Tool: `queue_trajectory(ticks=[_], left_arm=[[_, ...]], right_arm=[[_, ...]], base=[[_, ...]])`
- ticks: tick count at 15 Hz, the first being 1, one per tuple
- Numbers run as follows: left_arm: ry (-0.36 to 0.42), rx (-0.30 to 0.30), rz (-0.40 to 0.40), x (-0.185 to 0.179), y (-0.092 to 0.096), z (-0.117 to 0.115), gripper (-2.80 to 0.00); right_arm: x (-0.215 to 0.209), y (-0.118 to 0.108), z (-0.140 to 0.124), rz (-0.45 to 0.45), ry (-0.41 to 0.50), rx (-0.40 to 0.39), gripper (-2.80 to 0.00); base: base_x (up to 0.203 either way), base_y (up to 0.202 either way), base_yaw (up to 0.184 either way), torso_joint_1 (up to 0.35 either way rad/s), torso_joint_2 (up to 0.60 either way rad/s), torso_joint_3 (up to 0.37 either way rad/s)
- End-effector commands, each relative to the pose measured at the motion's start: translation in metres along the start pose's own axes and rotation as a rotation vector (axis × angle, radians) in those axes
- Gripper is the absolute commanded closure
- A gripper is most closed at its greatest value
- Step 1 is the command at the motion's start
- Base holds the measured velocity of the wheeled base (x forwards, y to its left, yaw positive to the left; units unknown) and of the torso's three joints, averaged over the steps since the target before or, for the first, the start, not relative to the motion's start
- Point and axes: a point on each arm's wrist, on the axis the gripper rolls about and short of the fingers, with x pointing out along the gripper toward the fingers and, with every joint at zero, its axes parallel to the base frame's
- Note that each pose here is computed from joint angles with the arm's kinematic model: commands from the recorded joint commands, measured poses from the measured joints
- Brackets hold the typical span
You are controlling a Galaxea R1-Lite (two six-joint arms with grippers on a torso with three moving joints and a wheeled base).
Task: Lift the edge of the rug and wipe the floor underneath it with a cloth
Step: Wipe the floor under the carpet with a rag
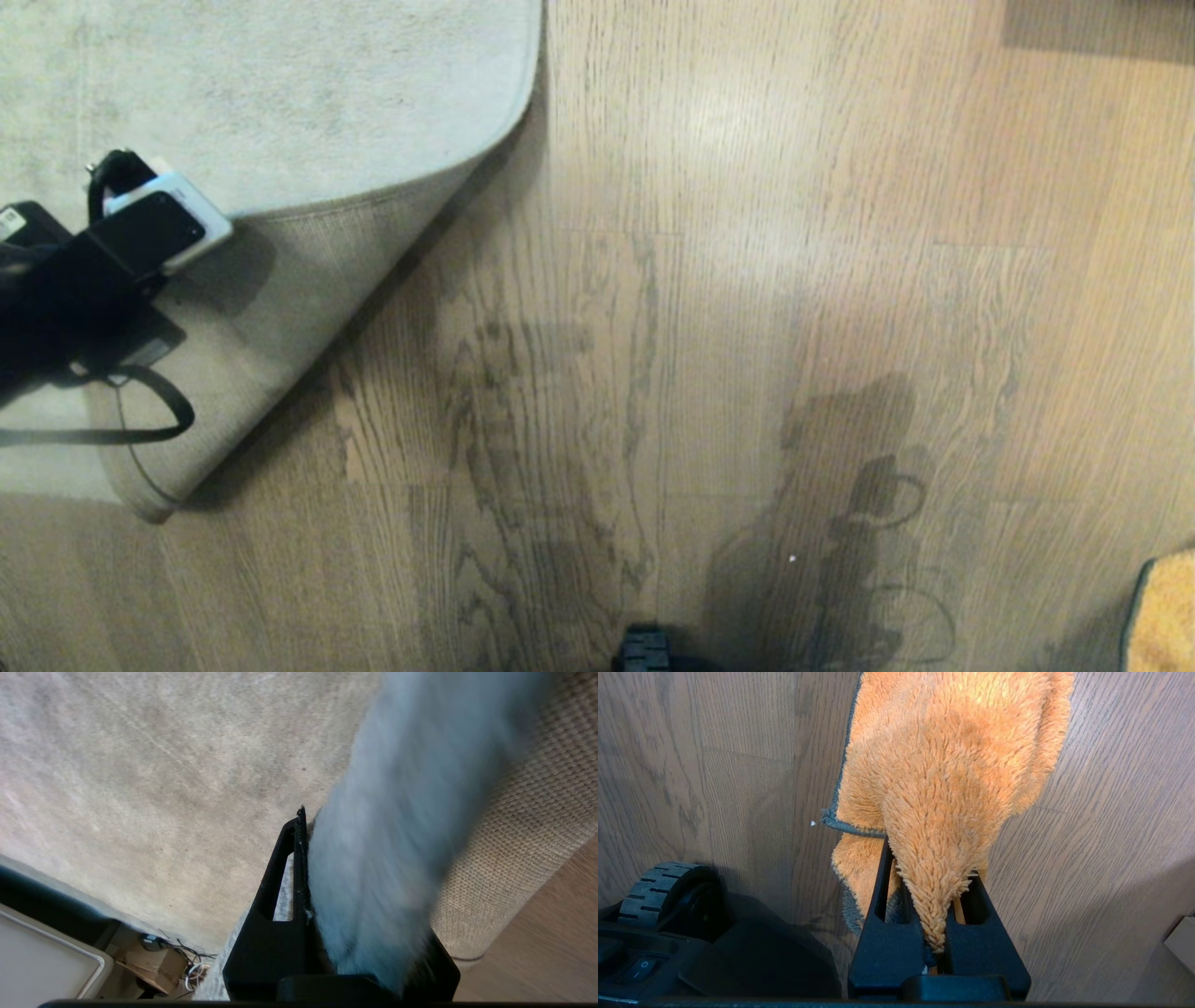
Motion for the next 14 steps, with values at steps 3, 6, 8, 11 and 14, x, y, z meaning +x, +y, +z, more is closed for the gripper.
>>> queue_trajectory(ticks=[3,6,8,11,14], left_arm=[[0.005,-0.04,0.013,0.0008,0.002,-0.0007,0.0],[0.007,-0.046,0.013,0.0006,0.0015,-0.0014,0.0],[0.008,-0.044,0.01,0.0002,0.0005,-0.002,0.0],[0.015,-0.043,0.006,-0.0003,-0.0014,-0.0039,0.0],[0.021,-0.059,0.002,-0.0007,-0.0025,-0.006,0.0]], right_arm=[[0.0001,0.0,0.0,0.001,0.001,-0.001,0.0],[0.0001,0.0,0.0,0.001,0.001,-0.001,0.0],[0.0001,0.0,0.0,0.001,0.001,-0.001,0.0],[0.0001,0.0,-0.0001,0.001,0.003,-0.001,0.0],[0.0001,0.0,-0.0001,0.001,0.002,-0.001,0.0]], base=[[0.0,0.0,0.0,0.0,0.0,0.0],[0.0,0.0,0.0,0.0,0.0,0.0],[0.0,0.0,0.0,0.0,0.0,0.0],[0.0,0.0,0.0,0.0,0.0,0.0],[0.0,0.0,0.0,0.0,0.0,0.0]])
